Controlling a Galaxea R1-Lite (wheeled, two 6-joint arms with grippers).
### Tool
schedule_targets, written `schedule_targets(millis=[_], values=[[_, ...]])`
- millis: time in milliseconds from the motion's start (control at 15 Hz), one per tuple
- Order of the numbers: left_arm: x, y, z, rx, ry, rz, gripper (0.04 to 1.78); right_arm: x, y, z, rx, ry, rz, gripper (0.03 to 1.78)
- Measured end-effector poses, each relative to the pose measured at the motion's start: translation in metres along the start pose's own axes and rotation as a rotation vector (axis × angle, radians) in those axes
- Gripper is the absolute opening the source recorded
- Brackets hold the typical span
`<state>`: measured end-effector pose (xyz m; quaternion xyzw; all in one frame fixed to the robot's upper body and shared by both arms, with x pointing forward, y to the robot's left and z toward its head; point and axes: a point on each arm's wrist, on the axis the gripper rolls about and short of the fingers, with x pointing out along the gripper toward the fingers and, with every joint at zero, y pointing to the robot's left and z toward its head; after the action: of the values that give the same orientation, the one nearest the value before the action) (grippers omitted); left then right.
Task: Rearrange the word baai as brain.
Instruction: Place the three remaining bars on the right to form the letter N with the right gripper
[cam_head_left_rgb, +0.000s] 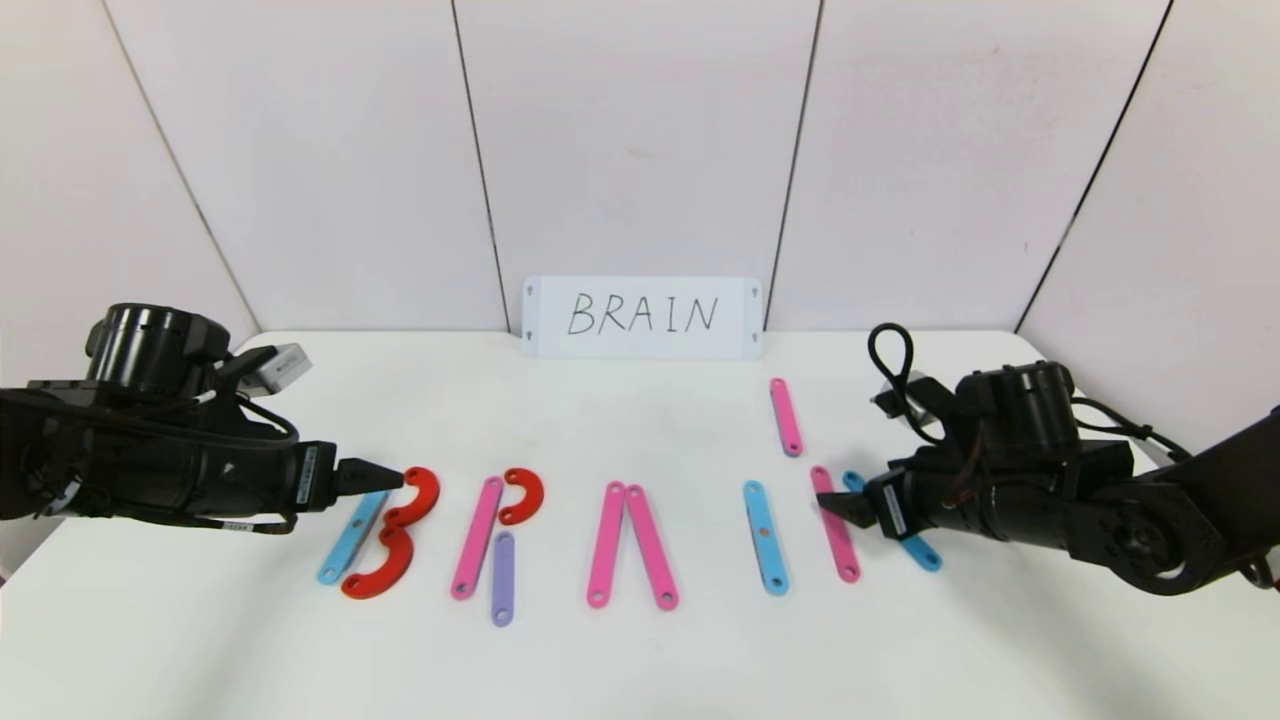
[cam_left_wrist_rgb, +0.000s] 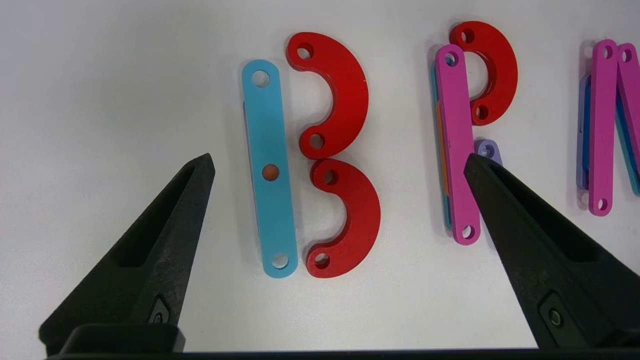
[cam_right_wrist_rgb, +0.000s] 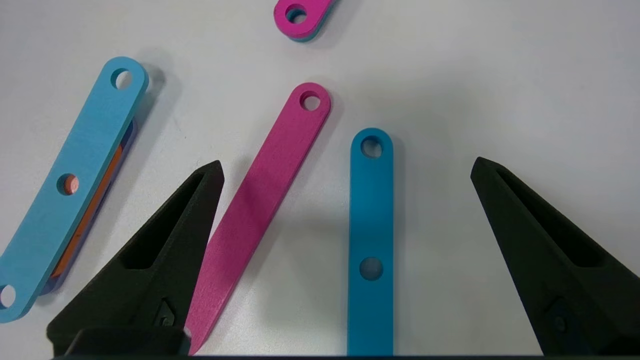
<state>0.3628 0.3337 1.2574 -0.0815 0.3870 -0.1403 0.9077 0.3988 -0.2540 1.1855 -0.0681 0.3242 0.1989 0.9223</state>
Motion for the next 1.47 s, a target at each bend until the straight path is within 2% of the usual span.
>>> schedule_targets(millis=[333, 667, 933, 1267, 1467], values=[[0.0, 0.0, 0.0, 0.0, 0.001, 0.0, 1.74, 0.007, -0.001, 0.001, 0.0, 0.007, -0.028, 1.73], [0.0, 0.0, 0.0, 0.0, 0.001, 0.0, 1.74, 0.008, -0.001, 0.001, 0.002, 0.008, -0.023, 1.73], [0.0, 0.0, 0.0, 0.001, 0.001, 0.0, 1.74, 0.007, 0.013, 0.0, 0.049, 0.017, 0.009, 1.73], [0.0, 0.0, 0.0, 0.001, 0.001, -0.001, 1.74, 0.01, 0.015, 0.0, 0.063, 0.026, 0.012, 1.73], [0.0, 0.0, 0.0, 0.001, 0.001, -0.001, 1.74, 0.011, 0.015, -0.001, 0.057, 0.03, -0.032, 1.73]])
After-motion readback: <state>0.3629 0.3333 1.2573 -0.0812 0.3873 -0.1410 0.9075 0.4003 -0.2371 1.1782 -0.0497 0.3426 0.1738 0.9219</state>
